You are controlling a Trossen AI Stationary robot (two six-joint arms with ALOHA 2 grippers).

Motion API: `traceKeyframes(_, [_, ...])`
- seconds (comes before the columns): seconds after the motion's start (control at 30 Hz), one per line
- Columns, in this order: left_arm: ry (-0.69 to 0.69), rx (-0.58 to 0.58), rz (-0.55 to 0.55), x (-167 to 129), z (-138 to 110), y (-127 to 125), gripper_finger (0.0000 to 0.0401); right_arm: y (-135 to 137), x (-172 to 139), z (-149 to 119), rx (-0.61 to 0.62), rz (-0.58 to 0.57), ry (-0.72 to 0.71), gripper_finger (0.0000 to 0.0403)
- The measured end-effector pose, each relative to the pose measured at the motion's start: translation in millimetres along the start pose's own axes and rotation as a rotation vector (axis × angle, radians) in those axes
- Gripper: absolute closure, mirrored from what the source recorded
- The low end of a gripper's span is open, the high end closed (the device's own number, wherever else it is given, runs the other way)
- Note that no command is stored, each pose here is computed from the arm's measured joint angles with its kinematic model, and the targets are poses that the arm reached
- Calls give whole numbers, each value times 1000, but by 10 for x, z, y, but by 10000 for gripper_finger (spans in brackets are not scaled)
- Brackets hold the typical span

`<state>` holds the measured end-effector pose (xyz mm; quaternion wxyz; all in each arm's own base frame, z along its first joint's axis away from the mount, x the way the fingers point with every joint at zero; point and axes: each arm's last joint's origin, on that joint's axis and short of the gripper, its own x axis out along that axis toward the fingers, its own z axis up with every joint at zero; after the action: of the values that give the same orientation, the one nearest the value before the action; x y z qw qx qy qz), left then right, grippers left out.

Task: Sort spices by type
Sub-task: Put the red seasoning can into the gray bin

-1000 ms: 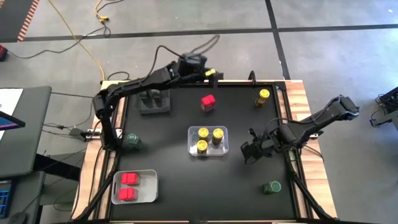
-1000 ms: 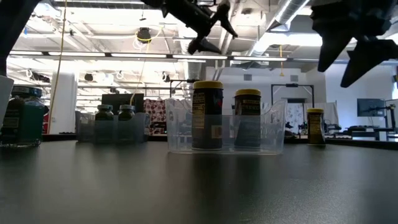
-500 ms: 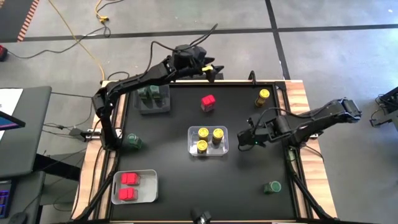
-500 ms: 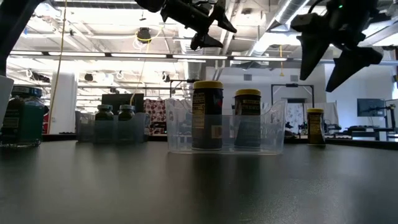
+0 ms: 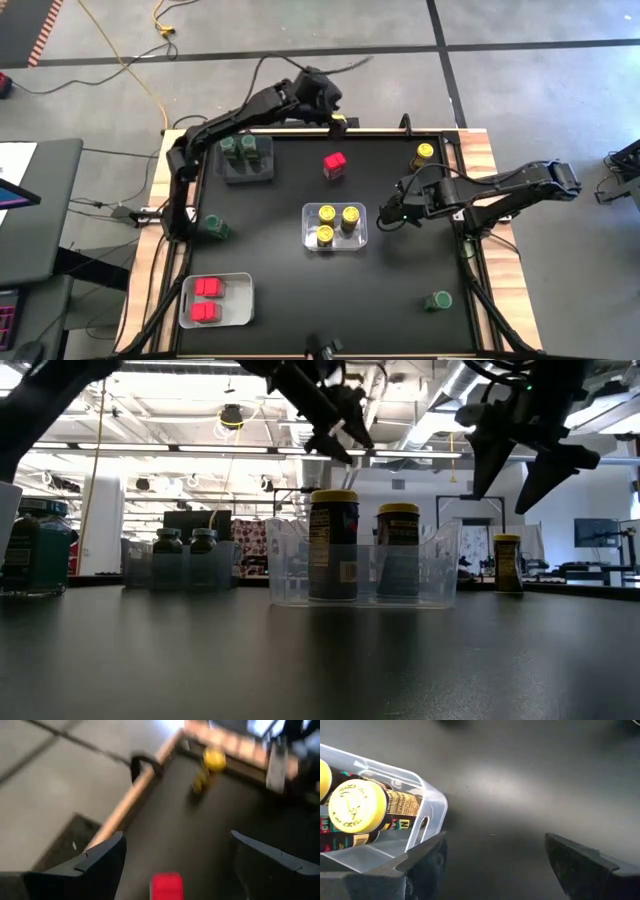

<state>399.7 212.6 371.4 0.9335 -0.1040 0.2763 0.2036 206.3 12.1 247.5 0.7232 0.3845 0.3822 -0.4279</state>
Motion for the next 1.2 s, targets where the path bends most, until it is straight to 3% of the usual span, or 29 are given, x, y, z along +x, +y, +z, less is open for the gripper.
traceKeyframes(0.23, [204,76,-50,323,-269,-101,73,4,-1,-1,-5,4,0,46])
traceKeyframes(0.63, [316,209,-93,848,-607,-350,73,10,-1,-4,-4,11,9,46])
traceKeyframes(0.9, [287,262,58,851,-568,-294,73,11,-2,-9,-6,16,26,46])
traceKeyframes(1.2, [348,173,72,887,-677,-247,73,7,4,4,-7,13,25,46])
